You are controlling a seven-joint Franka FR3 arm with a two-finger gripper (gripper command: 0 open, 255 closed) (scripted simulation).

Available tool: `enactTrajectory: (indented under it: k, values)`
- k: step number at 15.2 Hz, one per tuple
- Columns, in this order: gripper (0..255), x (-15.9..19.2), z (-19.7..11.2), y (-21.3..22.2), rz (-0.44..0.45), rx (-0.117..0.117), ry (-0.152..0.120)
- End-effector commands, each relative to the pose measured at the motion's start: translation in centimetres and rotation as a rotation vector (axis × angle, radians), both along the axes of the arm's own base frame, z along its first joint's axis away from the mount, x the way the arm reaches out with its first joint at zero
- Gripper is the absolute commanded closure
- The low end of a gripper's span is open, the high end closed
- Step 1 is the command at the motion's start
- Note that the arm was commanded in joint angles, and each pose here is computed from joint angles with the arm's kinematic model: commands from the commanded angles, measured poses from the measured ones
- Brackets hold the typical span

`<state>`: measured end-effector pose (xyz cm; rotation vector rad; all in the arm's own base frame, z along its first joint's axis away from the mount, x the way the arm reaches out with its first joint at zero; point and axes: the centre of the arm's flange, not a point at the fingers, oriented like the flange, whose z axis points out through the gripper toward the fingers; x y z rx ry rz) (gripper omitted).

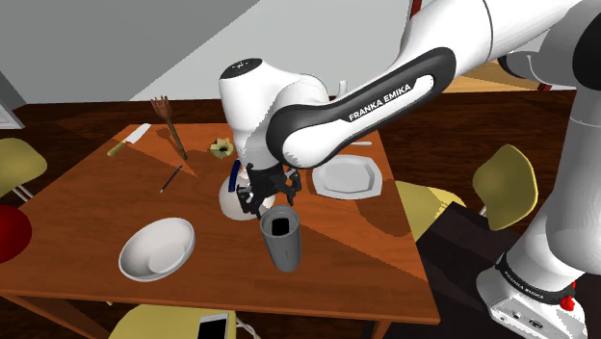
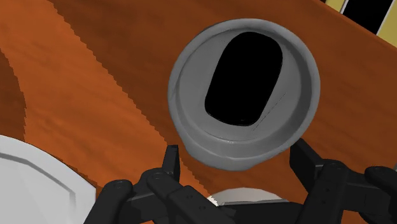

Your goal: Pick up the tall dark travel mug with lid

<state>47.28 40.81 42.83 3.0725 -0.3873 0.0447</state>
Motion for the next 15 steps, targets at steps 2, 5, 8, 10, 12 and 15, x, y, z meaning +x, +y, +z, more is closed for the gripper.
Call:
enactTrajectory:
  k: [2, 5, 8, 10, 12, 15]
  values:
    - [255, 0.0, -0.1, 0.0, 0.0, 0.0, 0.001]
    - [255, -0.1, -0.1, 0.0, 0.0, 0.0, 0.001]
    - [255, -0.1, -0.2, -0.1, 0.0, 0.0, 0.001]
    - [255, 0.0, 0.4, 0.0, 0.0, 0.0, 0.001]
    - [255, 0.0, 1.5, 0.0, 0.0, 0.0, 0.001]
    - [255, 0.0, 3.0, 0.0, 0.0, 0.0, 0.001]
